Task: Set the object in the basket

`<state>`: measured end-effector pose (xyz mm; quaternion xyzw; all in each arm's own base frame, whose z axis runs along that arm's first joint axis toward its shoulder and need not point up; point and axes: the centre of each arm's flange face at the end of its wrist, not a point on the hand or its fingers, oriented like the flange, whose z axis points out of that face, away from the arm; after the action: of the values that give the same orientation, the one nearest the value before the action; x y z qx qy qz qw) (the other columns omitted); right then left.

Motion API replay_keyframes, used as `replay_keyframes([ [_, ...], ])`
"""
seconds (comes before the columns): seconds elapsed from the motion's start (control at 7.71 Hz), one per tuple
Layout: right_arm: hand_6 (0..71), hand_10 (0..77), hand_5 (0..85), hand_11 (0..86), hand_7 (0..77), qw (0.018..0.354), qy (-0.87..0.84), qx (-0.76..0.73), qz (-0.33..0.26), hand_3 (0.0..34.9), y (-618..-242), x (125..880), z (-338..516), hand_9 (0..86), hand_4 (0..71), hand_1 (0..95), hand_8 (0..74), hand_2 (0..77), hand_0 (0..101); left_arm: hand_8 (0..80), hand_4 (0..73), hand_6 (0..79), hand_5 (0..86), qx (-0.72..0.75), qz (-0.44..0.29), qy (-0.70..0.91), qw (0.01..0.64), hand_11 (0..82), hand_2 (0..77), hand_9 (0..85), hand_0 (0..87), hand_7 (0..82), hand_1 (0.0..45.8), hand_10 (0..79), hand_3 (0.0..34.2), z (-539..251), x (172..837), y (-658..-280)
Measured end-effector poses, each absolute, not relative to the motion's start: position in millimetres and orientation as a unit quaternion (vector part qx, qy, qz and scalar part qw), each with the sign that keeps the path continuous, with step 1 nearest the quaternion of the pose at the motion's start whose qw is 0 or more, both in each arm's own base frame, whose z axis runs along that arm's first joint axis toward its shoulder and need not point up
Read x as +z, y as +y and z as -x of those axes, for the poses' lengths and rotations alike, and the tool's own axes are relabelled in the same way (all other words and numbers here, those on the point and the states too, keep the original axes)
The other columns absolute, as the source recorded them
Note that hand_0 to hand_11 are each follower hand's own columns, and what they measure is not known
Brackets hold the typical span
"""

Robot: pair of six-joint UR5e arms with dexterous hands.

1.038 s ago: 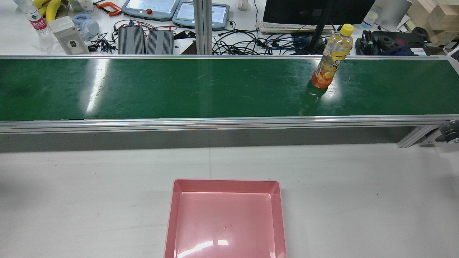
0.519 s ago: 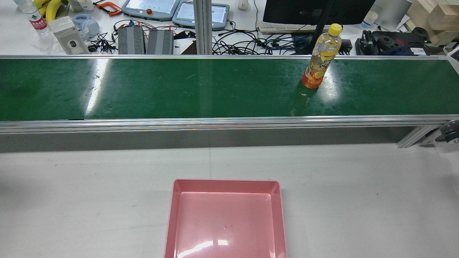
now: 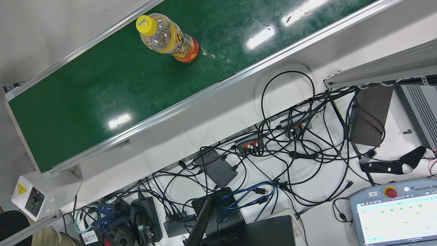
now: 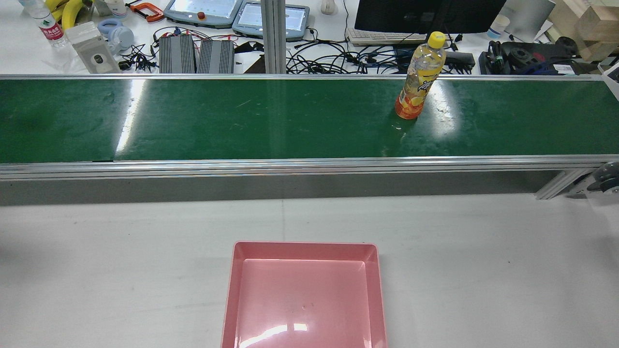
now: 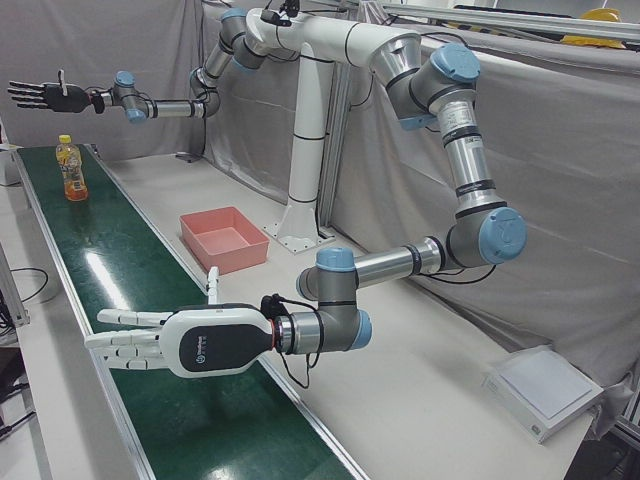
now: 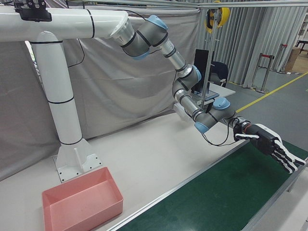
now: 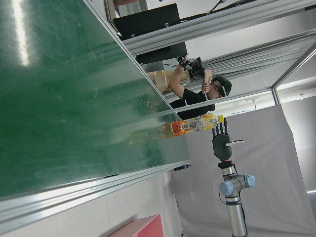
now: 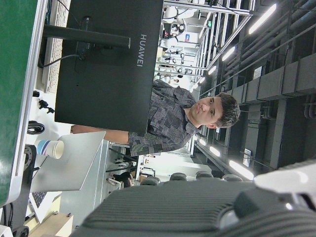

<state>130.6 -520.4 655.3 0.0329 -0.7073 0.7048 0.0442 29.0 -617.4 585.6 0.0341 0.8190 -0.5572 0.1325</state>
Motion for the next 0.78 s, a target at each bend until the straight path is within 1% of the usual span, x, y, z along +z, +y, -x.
replay_keyframes([
  [0.78,0.0,0.0,0.0,0.0,0.5,0.044,-0.707,0.705,-0.033,0.3,-520.2,655.9,-130.4,0.0,0.0,0.0,0.0,0.5,0,5.4,15.8,0.0,6.5,-0.557,-0.034,0.819,0.133,10.9,0.0,10.4,48.8,0.5,2.2,6.5,0.0,-29.5,584.9,-617.4],
])
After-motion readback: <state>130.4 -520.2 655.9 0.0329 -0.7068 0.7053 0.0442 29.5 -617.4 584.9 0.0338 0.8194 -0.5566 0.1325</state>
